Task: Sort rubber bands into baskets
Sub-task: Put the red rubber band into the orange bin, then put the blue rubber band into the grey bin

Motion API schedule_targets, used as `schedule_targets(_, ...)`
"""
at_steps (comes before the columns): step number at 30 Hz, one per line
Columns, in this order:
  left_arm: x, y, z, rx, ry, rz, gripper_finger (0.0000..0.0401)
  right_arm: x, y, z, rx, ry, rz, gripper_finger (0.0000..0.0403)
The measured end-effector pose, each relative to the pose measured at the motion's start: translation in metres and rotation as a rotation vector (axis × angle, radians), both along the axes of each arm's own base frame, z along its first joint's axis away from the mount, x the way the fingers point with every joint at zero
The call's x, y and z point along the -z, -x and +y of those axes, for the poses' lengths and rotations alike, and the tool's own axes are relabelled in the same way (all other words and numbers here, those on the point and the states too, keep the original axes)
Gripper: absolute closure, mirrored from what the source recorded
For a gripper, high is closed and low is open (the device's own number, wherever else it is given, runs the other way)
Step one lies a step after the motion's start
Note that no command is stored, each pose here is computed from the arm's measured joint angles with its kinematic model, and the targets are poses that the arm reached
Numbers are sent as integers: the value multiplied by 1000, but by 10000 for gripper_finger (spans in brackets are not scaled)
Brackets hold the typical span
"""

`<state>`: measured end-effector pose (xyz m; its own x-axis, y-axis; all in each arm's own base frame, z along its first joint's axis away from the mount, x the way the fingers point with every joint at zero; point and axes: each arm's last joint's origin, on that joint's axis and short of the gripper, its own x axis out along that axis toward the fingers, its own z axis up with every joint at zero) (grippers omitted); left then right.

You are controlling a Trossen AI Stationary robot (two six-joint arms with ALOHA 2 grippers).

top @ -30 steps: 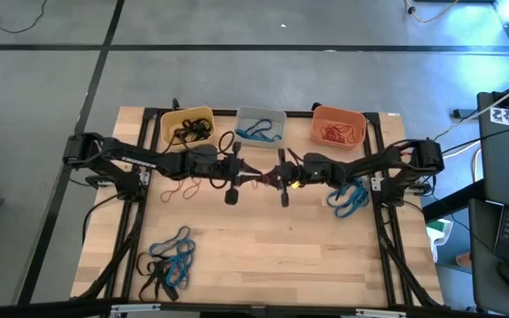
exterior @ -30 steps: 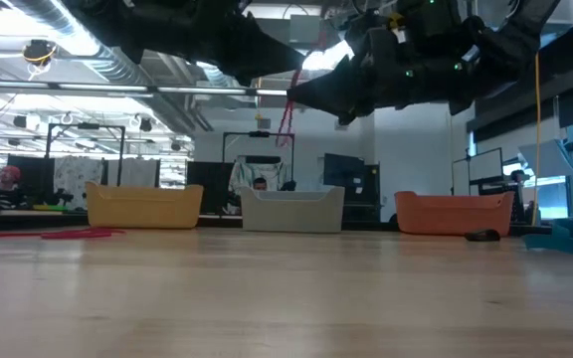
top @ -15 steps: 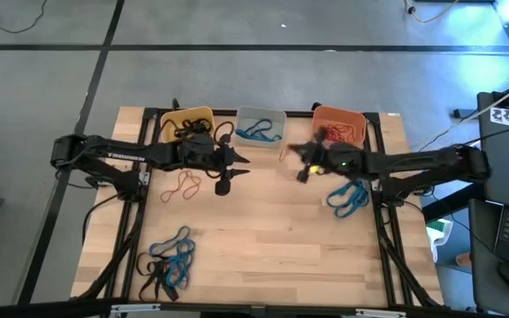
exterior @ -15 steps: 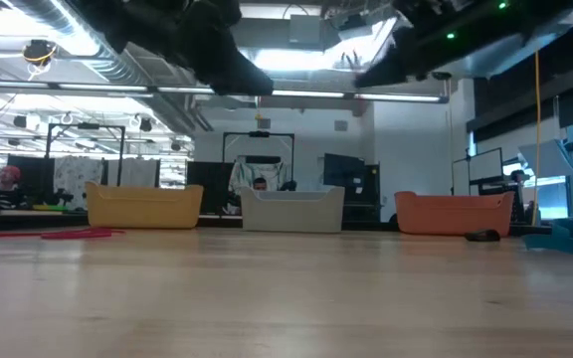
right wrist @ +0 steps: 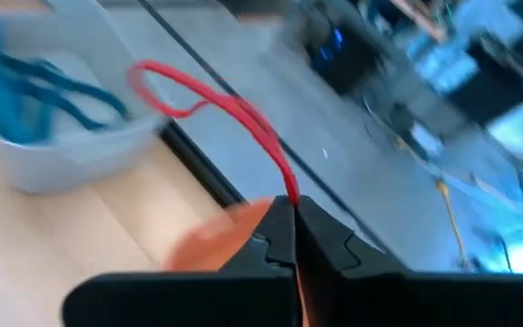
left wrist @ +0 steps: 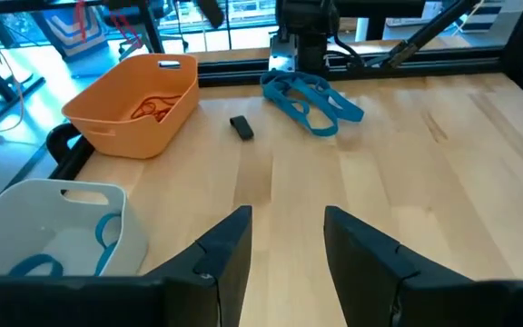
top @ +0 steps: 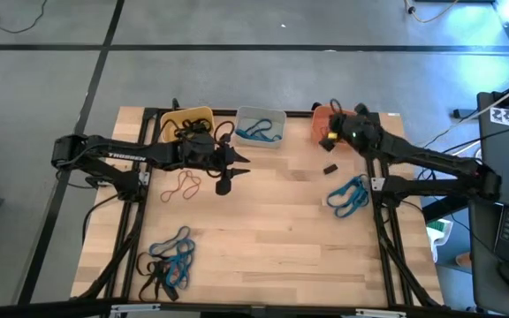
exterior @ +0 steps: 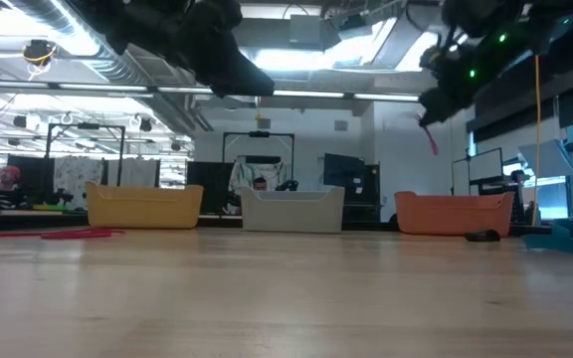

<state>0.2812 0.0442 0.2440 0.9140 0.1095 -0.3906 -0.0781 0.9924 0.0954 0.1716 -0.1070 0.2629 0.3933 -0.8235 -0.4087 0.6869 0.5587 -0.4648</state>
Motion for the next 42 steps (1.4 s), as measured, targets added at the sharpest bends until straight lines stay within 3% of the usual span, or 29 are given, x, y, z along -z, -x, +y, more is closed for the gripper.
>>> schedule_targets(9, 0, 0, 0, -2, 7, -2, 265, 21, 17, -42, 96, -180, -4, 402)
schedule_targets(13, 0, 0, 0, -2, 6, -1, 265, 35, 24, -58, 193, -258, 17, 402)
schedule_targets(19, 0, 0, 0, -2, 7, 4, 264, 58, 25, -73, 215, -413, 17, 402)
schedule_targets(23, 1, 0, 0, -2, 7, 5, 264, 70, 25, -79, 283, -451, 30, 396)
schedule_targets(28, 1, 0, 0, -2, 8, 6, 264, 80, 23, -81, 303, -496, 53, 355)
schedule_targets(34, 1, 0, 0, -2, 8, 6, 264, 80, 24, -78, 284, -528, 57, 261)
schedule_targets(38, 1, 0, 0, -3, 8, 6, 264, 68, 25, -75, 271, -552, 61, 215)
schedule_targets(42, 1, 0, 0, -1, 5, 6, 264, 47, 25, -70, 193, -608, -1, 192)
